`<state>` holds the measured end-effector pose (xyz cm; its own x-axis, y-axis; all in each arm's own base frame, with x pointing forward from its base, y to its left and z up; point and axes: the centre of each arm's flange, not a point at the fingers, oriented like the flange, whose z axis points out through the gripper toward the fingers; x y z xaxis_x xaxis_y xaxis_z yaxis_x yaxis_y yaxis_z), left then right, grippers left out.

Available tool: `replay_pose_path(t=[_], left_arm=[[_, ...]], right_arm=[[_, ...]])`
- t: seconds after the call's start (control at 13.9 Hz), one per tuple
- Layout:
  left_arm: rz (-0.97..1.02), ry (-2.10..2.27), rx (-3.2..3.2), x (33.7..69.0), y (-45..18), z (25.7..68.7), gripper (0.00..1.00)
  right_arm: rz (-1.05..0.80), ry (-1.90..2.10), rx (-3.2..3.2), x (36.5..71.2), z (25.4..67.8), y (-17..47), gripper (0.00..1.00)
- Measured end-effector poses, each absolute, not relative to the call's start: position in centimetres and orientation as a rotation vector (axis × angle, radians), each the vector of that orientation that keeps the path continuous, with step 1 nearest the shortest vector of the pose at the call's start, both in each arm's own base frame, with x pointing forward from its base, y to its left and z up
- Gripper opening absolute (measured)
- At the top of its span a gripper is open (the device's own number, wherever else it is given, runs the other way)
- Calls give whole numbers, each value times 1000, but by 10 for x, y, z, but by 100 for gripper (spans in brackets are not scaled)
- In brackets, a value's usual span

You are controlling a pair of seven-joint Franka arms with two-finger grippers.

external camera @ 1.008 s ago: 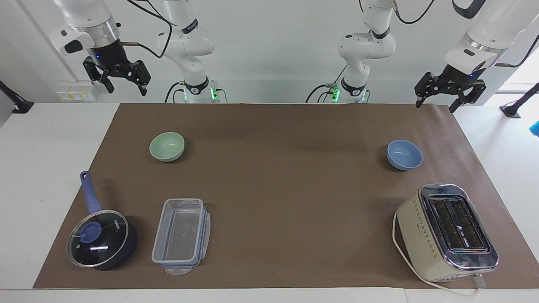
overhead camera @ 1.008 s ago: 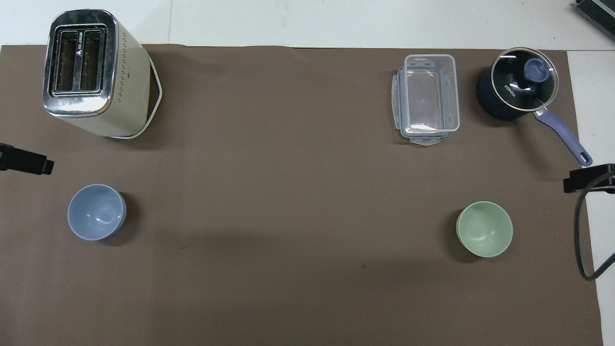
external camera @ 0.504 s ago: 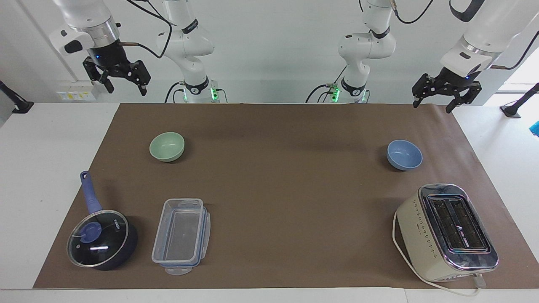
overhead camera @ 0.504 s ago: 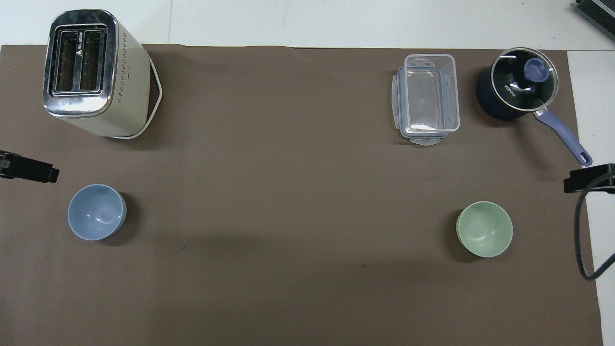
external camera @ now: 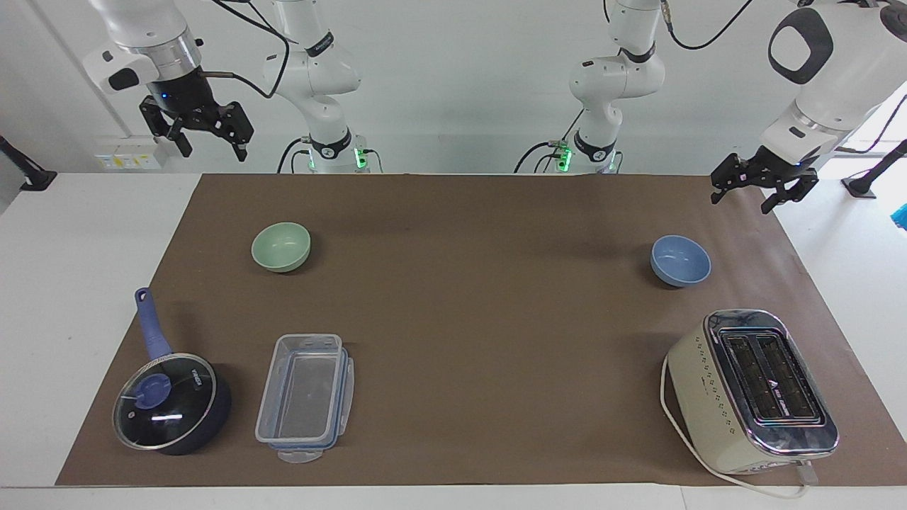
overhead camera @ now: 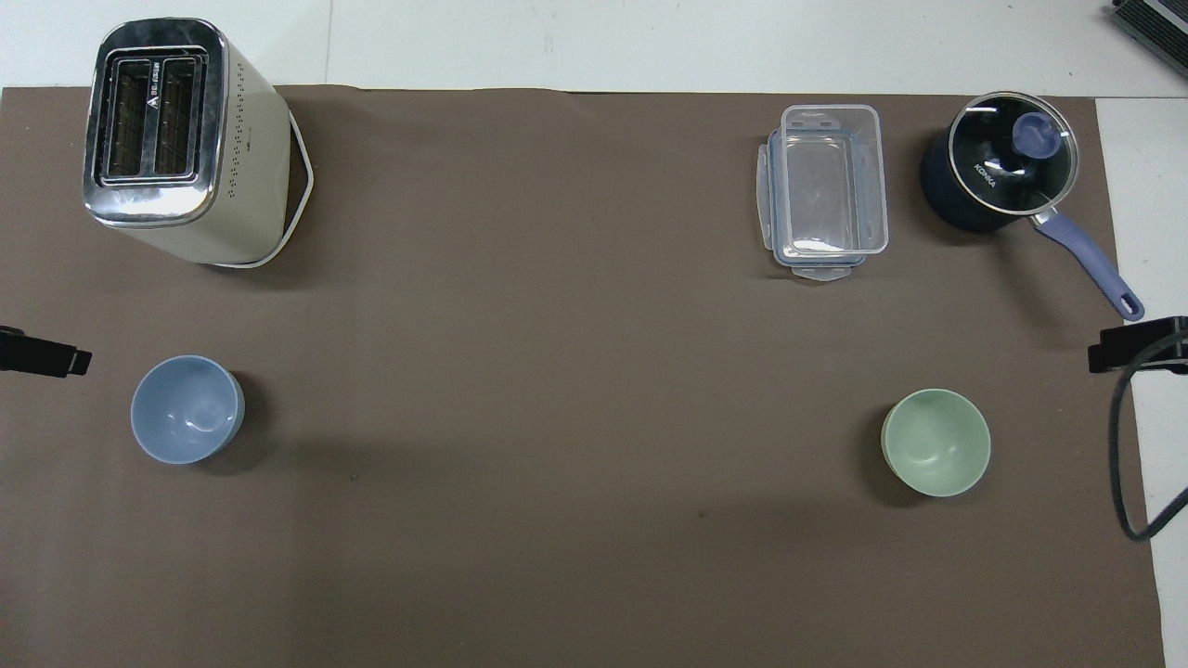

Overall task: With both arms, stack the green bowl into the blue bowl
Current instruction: 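Reach the left gripper to the blue bowl rim and grasp it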

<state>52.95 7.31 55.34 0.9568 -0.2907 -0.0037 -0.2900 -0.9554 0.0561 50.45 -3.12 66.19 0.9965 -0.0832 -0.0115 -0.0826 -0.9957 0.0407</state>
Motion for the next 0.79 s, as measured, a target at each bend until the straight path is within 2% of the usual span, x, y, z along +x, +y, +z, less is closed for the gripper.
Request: replay_pose_path(t=[0.5, 0.79], left_arm=[[35, -439, 2983, 518, 125, 453, 100], [16, -430, 2937, 512, 138, 380, 100]], right_arm=[[-23, -130, 3099, 504, 661, -32, 100], [-23, -130, 3099, 504, 661, -32, 100]])
